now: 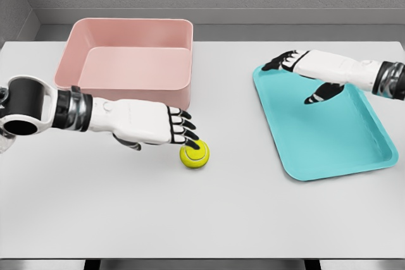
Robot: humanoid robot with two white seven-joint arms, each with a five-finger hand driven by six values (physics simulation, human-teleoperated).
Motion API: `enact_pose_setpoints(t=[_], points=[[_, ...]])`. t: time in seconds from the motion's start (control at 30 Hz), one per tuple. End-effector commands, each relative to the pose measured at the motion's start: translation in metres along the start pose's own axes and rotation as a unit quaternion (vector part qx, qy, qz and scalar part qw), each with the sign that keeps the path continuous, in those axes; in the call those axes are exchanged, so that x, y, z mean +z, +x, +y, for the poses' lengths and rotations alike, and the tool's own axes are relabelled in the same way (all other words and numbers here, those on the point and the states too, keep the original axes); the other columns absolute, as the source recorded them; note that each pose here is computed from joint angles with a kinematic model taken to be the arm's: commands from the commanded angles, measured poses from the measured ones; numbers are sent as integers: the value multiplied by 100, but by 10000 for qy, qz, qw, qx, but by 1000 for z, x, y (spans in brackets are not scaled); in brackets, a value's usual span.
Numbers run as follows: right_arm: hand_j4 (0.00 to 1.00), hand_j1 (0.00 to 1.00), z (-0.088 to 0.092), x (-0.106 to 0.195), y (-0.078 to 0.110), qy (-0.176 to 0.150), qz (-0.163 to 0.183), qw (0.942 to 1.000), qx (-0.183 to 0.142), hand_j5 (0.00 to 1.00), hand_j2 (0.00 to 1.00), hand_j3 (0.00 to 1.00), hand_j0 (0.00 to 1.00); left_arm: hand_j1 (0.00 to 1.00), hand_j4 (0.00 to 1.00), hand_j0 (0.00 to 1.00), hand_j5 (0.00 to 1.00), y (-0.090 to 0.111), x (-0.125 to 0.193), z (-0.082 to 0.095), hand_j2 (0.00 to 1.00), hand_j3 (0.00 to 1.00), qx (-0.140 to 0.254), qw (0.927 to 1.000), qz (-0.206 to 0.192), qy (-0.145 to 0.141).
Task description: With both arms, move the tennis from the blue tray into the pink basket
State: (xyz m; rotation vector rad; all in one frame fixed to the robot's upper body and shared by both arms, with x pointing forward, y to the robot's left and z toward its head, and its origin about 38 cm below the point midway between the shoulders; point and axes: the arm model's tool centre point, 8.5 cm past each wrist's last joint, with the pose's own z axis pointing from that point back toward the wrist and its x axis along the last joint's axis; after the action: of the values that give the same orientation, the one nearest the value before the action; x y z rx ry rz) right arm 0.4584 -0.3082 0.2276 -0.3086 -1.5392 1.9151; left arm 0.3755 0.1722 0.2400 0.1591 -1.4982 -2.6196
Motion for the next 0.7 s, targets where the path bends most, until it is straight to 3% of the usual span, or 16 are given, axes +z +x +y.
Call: enact_pose_setpoints(t=[0.0,0.17,0.33,0.47,0.67], points=[[100,100,-2,3,-3,-69,49,10000,-36,100,100,100,100,100,100,100,100,6,-17,10,100,100,-35,9996,-209,185],[100,100,2,4,-5,-41,75,9999,-82,100,100,100,100,100,100,100,100,15,-35,15,100,100,-28,9985,-478,256],[100,100,5,8,-14,-28,221,9996,-163,100,100,100,100,100,100,100,100,22,-34,15,100,100,483,9942,-827,489],[100,100,6,10,-18,-15,280,9994,-194,100,100,100,100,100,100,100,100,11,-27,20,100,100,656,9930,-786,590],[100,100,8,9,-17,-15,272,9994,-208,100,100,100,100,100,100,100,100,3,-30,13,100,100,611,9953,-631,410]])
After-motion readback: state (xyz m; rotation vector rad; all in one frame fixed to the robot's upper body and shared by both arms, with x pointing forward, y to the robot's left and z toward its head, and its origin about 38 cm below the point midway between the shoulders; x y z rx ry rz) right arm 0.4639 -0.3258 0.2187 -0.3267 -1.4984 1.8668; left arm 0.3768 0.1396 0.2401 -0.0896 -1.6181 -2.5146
